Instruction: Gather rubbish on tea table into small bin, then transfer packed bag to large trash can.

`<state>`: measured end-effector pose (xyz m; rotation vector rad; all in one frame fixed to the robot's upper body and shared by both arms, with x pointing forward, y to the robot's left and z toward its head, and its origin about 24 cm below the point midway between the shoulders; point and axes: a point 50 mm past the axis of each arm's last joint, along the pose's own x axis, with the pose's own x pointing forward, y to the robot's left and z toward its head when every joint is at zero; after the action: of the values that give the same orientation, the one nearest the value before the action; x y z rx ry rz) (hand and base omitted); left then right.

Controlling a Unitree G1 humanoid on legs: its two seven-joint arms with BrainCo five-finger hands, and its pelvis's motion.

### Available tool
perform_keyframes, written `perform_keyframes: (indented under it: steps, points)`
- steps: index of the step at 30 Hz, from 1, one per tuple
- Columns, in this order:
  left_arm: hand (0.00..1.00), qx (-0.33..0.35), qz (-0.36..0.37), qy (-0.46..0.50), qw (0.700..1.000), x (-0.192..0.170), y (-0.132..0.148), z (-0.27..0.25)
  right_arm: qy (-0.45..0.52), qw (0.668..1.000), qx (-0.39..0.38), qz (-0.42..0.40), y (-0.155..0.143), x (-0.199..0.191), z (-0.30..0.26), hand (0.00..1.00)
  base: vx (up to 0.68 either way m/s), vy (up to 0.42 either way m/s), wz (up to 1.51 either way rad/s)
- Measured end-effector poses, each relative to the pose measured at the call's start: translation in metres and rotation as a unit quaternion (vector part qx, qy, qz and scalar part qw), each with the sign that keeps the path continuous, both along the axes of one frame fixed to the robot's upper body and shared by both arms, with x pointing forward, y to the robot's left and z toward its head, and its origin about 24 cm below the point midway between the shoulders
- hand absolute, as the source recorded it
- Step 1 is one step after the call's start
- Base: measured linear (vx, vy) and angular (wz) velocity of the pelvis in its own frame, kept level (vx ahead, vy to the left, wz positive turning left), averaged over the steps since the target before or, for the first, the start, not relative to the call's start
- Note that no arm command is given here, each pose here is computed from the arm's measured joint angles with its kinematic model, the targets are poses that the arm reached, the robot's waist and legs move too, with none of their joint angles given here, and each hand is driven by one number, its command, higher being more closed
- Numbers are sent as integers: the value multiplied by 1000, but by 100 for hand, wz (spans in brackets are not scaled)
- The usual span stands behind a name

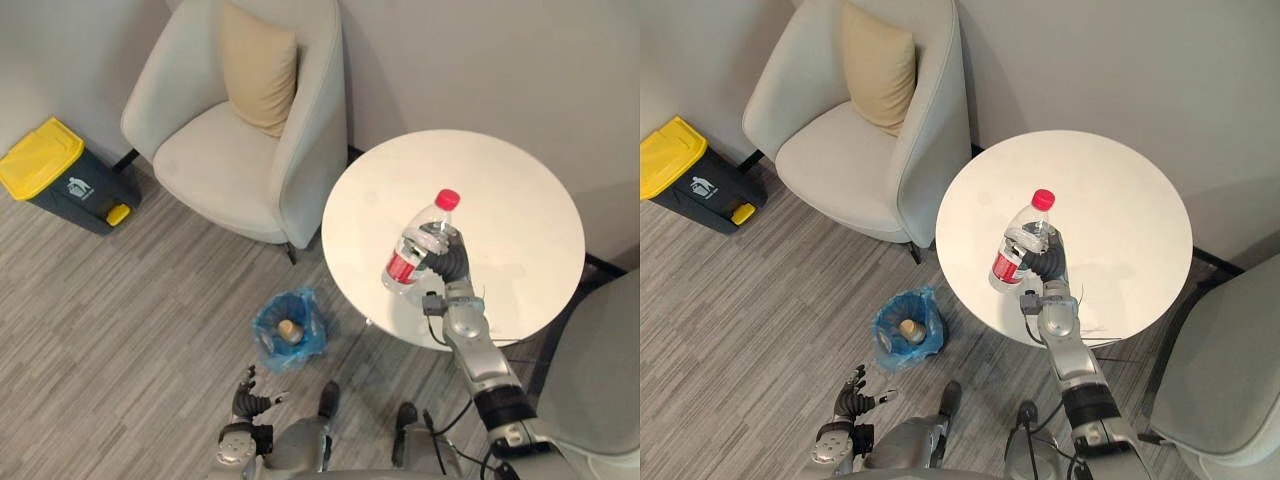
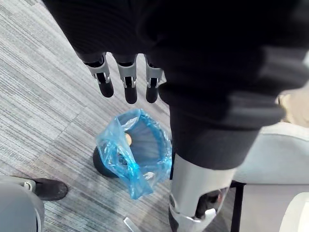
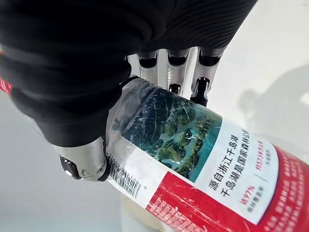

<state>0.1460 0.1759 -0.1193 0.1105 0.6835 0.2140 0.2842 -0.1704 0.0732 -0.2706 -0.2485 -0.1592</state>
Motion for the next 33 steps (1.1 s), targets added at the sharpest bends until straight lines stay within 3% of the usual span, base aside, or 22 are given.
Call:
perform_keyframes:
  steps: [4,11,15,25,28,33]
  points:
    - [0,-12,0,2,1000,0,-8,-1,-3,1000,-5,7,-2,-17,-4,100,-30,-50,71]
    - [0,-15,-7,16,1000,-3,-12,-6,-1,998,-37,57,25,-20,-9,100,-12,43,76]
    - [0,12,-21,28,999,-7,1,-8,21,996,-39,75,38,-32,-22,100,79,142,33]
    - [0,30,-26,48,998,-13,11,-13,68,993,-70,73,28,-42,-42,100,114,86,65]
    - [0,35,-27,35,998,-5,13,-9,90,988,-87,87,30,-34,-51,100,115,-100,110]
    - [0,3,-19,-48,999,37,-11,13,65,986,-128,88,30,6,-29,100,-40,-139,39]
